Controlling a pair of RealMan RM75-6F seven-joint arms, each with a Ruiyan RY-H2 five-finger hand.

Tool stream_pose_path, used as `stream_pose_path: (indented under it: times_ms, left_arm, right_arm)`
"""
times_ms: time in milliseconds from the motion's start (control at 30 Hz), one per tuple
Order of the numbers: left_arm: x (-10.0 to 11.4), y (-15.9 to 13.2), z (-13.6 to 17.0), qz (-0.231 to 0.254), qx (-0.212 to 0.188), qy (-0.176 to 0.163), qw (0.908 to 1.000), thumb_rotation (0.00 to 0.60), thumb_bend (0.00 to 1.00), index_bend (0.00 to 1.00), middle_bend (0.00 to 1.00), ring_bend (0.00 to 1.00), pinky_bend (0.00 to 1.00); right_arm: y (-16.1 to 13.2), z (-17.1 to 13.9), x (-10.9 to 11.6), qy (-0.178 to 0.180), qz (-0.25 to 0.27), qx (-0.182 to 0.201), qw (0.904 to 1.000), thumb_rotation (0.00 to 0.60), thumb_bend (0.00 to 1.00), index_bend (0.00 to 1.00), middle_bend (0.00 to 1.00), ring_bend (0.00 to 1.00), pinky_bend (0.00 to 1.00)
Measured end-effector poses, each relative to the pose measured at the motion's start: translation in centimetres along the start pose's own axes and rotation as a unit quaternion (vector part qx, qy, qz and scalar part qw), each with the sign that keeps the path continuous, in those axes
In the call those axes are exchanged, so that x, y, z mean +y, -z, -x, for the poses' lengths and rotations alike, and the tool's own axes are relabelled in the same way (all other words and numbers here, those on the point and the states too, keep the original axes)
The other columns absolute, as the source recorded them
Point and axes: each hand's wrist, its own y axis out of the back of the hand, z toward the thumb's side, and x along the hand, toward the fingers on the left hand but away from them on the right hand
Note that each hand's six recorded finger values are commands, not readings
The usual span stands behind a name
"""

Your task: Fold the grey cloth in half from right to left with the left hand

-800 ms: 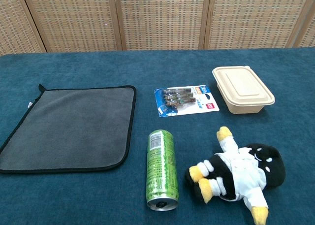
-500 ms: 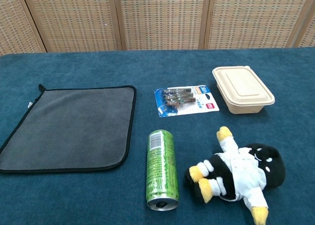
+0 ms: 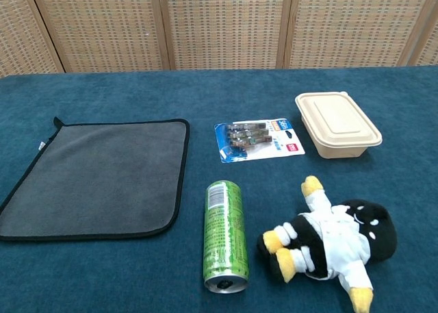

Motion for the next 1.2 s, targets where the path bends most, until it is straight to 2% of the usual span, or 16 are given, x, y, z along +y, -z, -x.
stream_pose_path:
  times_ms: [100,233,333,433,533,633,933,1200]
  left_arm:
    - [0.3,-1.9,-3.2,-0.057,-0.066,0.004,0.9962,0.600,0.24,0.02,0.00,0.00,0.00]
    - [0.5,-4.5,-7.1,-0.128,-0.149,-0.004,0.9805,0.600,0.24,0.11,0.00,0.00,0.00]
    - [-0.2,-5.9,-9.8,-0.174,-0.190,0.002,0.9662,0.600,0.24,0.15,0.00,0.00,0.00]
    - [-1.1,-7.6,-12.1,-0.200,-0.219,0.014,0.9548,0.600,0.24,0.18,0.00,0.00,0.00]
    - [-1.9,-9.2,-14.3,-0.216,-0.239,0.021,0.9465,0.600,0.24,0.21,0.00,0.00,0.00]
    - [-2.8,-10.3,-16.0,-0.222,-0.250,0.030,0.9420,0.600,0.24,0.24,0.00,0.00,0.00]
    - [-5.3,-13.4,-19.8,-0.231,-0.272,0.055,0.9327,0.600,0.27,0.30,0.00,0.00,0.00]
    - [-6.7,-15.9,-21.4,-0.240,-0.287,0.061,0.9255,0.600,0.27,0.31,0.00,0.00,0.00]
  right_arm:
    - [0.3,0.2,0.0,0.002,-0.005,-0.007,1.0000,0.600,0.00,0.00,0.00,0.00,0.00]
    - [0.5,0.4,-0.1,0.003,-0.014,-0.015,0.9998,0.600,0.00,0.00,0.00,0.00,0.00]
    - [0.8,0.6,-0.3,0.000,-0.018,-0.024,0.9995,0.600,0.00,0.00,0.00,0.00,0.00]
    - [1.2,0.8,-0.7,-0.004,-0.023,-0.034,0.9991,0.600,0.00,0.00,0.00,0.00,0.00]
    - [1.7,1.1,-1.1,-0.010,-0.030,-0.045,0.9985,0.600,0.00,0.00,0.00,0.00,0.00]
    - [2.2,1.4,-1.4,-0.014,-0.034,-0.054,0.9979,0.600,0.00,0.00,0.00,0.00,0.00]
    - [2.9,1.9,-1.9,-0.021,-0.044,-0.069,0.9964,0.600,0.00,0.00,0.00,0.00,0.00]
    - [3.2,2.1,-2.2,-0.027,-0.047,-0.074,0.9958,0.600,0.00,0.00,0.00,0.00,0.00]
